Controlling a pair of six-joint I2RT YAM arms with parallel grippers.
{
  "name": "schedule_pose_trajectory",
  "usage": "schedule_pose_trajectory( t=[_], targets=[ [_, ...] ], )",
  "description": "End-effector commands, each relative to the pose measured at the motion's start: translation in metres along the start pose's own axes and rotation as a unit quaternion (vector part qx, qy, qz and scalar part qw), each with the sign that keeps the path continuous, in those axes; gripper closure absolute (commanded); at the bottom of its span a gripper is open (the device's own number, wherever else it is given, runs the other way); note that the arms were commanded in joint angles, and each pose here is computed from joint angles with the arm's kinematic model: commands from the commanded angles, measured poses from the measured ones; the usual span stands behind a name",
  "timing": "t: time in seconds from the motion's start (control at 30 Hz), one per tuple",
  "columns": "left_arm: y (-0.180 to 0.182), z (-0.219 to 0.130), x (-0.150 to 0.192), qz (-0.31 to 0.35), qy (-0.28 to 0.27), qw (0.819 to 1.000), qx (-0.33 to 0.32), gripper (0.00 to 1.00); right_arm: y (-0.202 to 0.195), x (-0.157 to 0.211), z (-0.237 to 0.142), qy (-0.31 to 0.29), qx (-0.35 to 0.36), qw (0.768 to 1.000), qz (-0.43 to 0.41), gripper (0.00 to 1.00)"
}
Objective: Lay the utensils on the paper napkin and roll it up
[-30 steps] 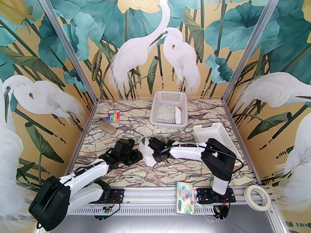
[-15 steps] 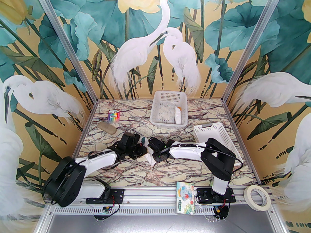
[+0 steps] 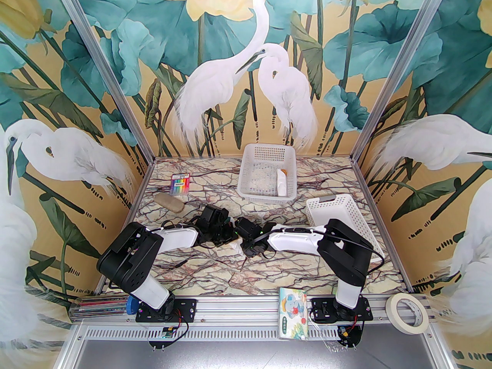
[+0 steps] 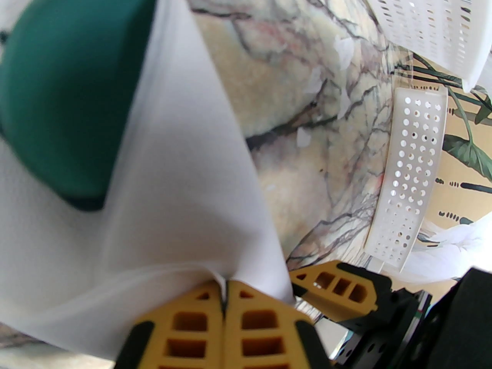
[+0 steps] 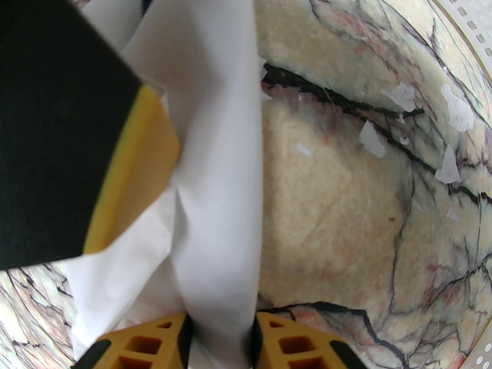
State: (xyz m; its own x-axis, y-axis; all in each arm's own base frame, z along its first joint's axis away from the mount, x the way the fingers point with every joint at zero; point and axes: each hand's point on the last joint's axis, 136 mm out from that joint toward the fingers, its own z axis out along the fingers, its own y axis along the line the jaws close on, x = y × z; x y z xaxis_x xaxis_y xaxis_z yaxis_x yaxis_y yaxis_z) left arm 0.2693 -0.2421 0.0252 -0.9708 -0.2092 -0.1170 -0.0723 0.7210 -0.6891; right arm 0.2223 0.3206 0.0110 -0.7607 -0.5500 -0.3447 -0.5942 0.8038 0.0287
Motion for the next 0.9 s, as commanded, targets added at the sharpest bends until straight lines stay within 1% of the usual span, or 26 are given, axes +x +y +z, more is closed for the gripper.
schedule_pose_trajectory(
  t=[0.0,0.03,0.2,0.33,0.43,0.57,0.7,0.87],
  targets=[
    [0.016,0.007,0.005,-0.005,0.008,1.000,-0.013,1.00,0.021,0.033,0.018,0.065,-0.038,0.997,-0.014,0.66],
    [0.020,0.007,0.007,-0.007,0.009,1.000,-0.018,1.00,0.022,0.028,0.014,0.060,-0.040,0.997,-0.015,0.66],
    [0.031,0.006,0.012,-0.007,0.011,0.999,-0.037,1.00,0.020,0.001,-0.016,0.018,-0.048,0.999,-0.012,0.58],
    [0.031,0.006,0.012,-0.008,0.007,0.999,-0.034,1.00,0.013,-0.008,-0.036,-0.011,-0.070,0.997,0.003,0.54],
    [0.030,0.007,0.012,-0.009,0.006,0.999,-0.032,1.00,0.002,-0.005,-0.043,-0.019,-0.086,0.996,0.028,0.55],
    [0.029,0.006,0.011,-0.007,0.005,0.999,-0.031,1.00,-0.007,0.000,-0.041,-0.025,-0.128,0.989,0.065,0.57],
    [0.029,0.006,0.011,-0.007,0.004,1.000,-0.029,1.00,-0.007,0.002,-0.034,-0.021,-0.134,0.988,0.067,0.63],
    [0.029,0.005,0.011,-0.007,0.003,1.000,-0.029,1.00,-0.004,0.000,-0.023,-0.017,-0.139,0.988,0.066,0.64]
  ],
)
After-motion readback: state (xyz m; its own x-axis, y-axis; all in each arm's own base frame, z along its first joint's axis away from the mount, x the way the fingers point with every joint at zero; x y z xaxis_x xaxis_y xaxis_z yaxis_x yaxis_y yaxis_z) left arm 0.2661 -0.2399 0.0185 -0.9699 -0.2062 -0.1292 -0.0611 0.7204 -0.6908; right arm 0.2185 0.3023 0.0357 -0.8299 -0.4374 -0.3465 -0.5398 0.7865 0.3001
